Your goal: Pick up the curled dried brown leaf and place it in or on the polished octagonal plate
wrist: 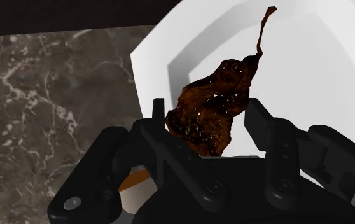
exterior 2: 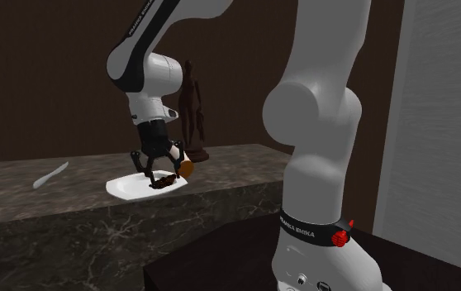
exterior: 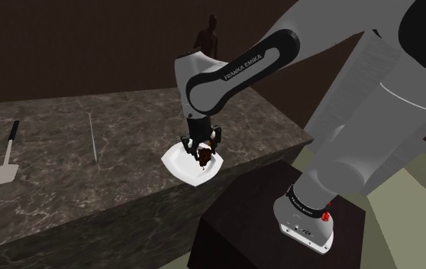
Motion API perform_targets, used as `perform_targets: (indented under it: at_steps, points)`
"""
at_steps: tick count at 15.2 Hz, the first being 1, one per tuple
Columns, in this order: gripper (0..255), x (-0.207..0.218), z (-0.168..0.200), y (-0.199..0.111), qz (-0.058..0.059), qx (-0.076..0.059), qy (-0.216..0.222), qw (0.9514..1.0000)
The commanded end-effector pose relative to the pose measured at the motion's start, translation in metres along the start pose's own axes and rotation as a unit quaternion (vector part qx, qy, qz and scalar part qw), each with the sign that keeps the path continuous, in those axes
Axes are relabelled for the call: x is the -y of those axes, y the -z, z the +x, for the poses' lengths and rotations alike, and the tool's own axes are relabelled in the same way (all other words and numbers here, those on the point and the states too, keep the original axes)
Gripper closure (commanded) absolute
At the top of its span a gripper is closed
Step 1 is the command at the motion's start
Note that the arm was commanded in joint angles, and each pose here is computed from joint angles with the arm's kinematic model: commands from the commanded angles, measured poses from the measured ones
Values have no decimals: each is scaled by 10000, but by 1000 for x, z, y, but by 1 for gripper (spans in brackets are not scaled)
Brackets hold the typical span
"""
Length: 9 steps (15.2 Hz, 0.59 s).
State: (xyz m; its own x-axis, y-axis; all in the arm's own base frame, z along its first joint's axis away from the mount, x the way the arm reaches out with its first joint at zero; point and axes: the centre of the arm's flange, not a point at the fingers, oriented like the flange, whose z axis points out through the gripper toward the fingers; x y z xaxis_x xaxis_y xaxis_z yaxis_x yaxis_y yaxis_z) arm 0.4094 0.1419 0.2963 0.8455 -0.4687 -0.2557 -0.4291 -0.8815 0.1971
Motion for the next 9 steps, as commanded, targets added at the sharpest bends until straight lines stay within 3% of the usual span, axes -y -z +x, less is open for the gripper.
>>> perform_targets:
  at_steps: [1,9]
  points:
    - [255,-1,0,-3,-20,27,-1,10000]
    - [255,-6,-7,28,-20,28,-1,10000]
